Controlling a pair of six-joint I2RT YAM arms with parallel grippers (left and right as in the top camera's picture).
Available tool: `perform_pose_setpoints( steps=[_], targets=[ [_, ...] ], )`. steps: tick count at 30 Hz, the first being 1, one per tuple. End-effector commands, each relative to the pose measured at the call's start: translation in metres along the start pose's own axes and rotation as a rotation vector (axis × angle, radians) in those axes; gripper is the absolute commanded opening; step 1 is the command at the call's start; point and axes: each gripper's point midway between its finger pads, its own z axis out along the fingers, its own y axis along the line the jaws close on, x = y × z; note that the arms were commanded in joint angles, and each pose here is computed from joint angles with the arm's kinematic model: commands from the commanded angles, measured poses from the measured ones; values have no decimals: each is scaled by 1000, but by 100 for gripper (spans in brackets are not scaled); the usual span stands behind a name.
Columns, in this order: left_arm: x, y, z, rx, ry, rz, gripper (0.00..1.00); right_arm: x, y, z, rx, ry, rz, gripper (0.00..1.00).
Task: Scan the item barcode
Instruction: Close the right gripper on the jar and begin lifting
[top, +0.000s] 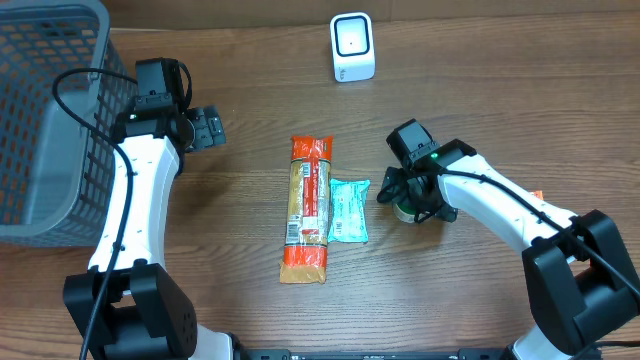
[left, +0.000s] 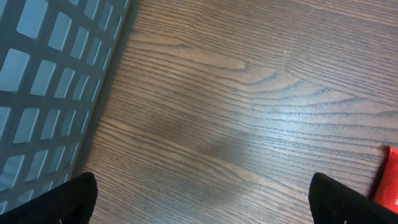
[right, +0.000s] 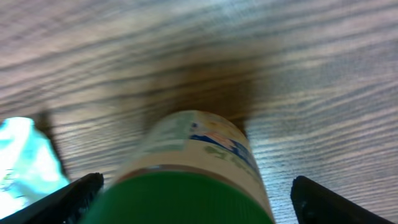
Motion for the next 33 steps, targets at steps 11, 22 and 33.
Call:
perform_pose_setpoints(
  steps=[11, 22, 33],
  targets=[
    [-6, 0, -3, -2, -16, -3, 100, 2, -1, 7, -2, -10, -79, 87],
    [-6, 0, -3, -2, -16, -3, 100, 3, 1, 7, -16, -3, -203, 85],
    [-6, 0, -3, -2, -16, -3, 100, 8, 18, 5, -107, 28, -204, 82]
  ],
)
